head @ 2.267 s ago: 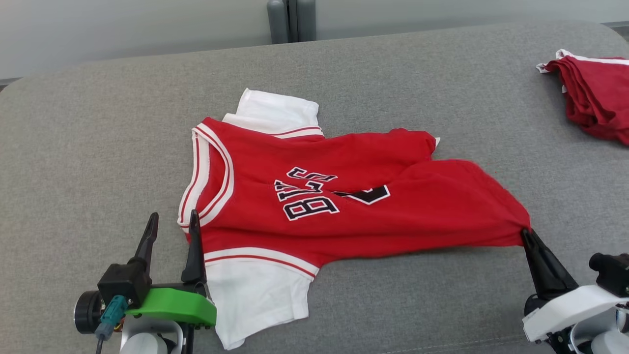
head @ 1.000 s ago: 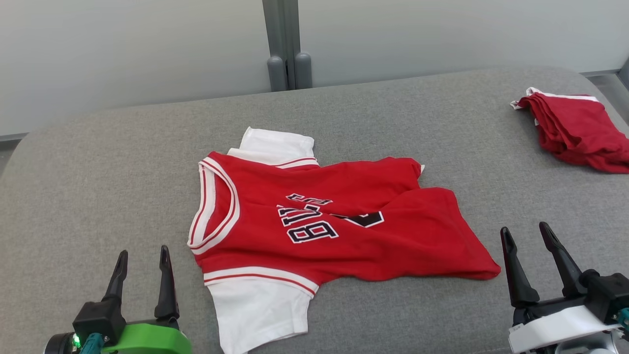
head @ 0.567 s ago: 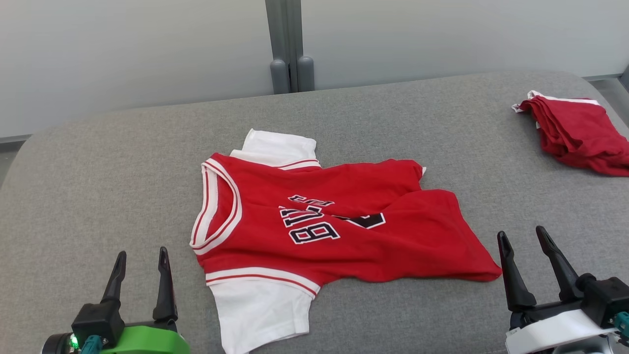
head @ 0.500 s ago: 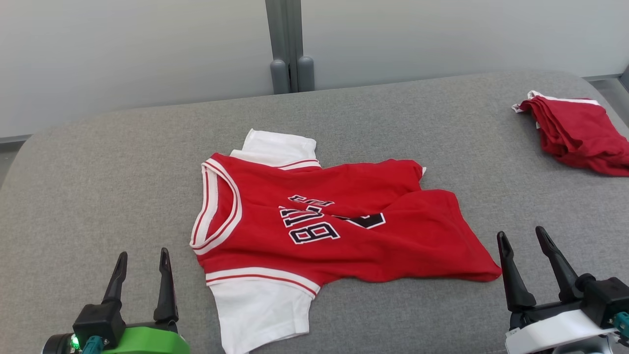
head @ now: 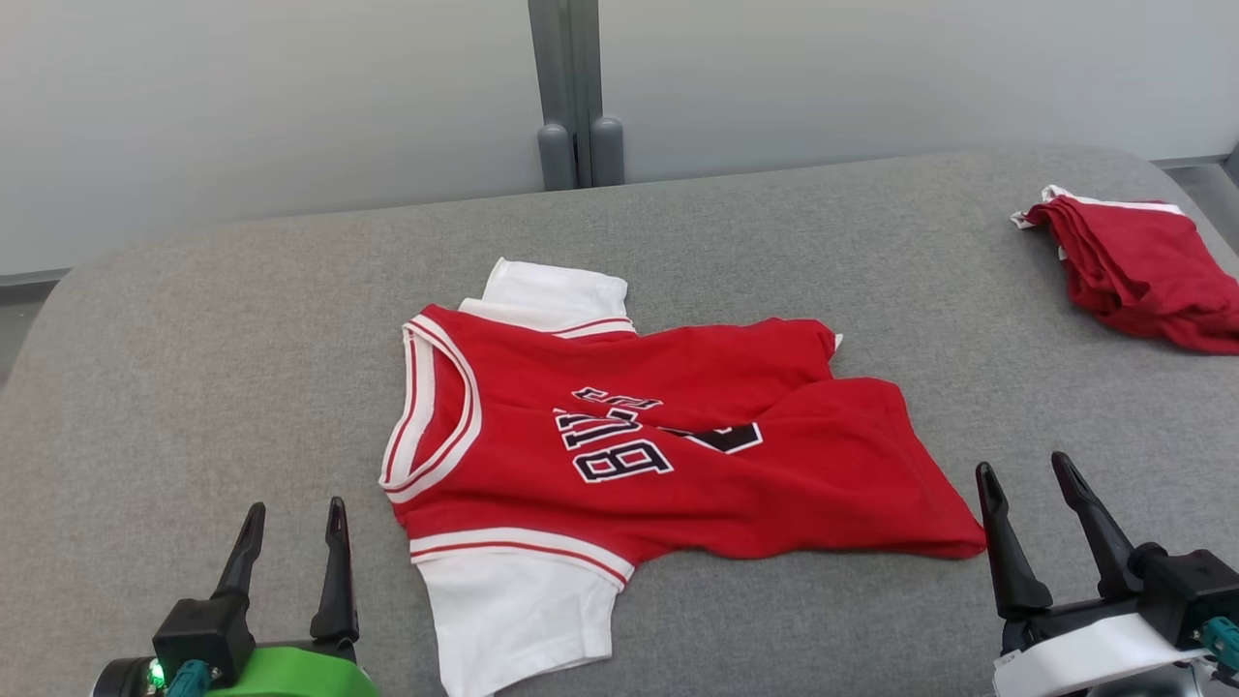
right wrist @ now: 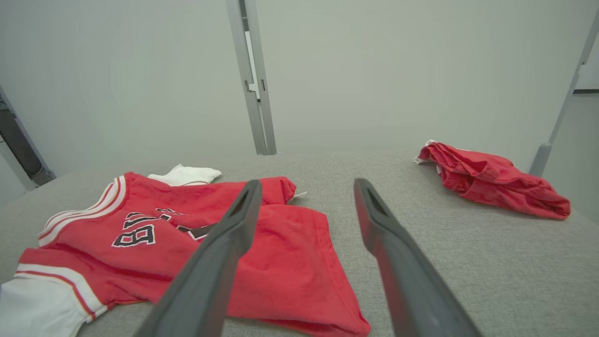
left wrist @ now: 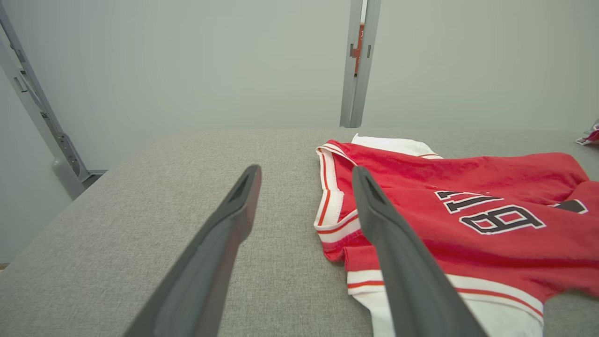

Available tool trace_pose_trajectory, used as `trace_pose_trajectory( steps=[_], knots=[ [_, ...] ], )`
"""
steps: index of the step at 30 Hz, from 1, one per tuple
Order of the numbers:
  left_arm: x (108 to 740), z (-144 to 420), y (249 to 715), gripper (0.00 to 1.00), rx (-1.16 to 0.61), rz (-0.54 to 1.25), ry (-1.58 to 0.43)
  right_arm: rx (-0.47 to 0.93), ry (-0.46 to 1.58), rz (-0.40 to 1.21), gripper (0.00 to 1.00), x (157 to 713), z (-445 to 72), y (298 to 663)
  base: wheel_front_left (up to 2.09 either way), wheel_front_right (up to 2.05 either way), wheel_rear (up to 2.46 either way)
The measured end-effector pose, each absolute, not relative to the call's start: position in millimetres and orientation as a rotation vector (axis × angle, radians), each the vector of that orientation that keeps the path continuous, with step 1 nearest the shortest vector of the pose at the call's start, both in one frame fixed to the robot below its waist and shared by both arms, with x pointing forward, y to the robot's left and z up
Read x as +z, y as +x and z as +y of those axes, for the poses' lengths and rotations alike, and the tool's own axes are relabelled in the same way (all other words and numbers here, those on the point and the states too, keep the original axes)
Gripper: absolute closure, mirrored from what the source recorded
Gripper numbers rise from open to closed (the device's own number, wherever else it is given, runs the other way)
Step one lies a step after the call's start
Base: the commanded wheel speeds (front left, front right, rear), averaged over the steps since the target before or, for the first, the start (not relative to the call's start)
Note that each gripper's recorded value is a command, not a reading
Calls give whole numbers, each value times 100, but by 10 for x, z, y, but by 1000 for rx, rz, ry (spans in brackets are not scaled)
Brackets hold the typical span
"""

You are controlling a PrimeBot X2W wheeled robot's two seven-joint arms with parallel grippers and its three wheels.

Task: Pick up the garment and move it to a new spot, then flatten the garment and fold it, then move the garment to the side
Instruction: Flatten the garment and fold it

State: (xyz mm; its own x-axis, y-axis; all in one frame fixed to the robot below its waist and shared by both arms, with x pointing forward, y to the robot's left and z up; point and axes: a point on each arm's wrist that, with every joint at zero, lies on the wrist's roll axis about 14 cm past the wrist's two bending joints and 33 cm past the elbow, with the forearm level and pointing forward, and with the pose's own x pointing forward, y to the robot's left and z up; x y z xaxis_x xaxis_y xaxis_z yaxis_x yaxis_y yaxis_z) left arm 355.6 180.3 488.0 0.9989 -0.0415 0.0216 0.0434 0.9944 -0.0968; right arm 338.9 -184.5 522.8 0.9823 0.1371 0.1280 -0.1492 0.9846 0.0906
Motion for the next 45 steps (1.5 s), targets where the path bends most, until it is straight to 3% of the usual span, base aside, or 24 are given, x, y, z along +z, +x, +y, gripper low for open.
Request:
trace_pose_trajectory(
  steps=[45],
  knots=[
    [5091,1881,3525,0,-29,-25,-96,151,109,-98,0,5144,-1783,3401,0,0,0]
  ],
)
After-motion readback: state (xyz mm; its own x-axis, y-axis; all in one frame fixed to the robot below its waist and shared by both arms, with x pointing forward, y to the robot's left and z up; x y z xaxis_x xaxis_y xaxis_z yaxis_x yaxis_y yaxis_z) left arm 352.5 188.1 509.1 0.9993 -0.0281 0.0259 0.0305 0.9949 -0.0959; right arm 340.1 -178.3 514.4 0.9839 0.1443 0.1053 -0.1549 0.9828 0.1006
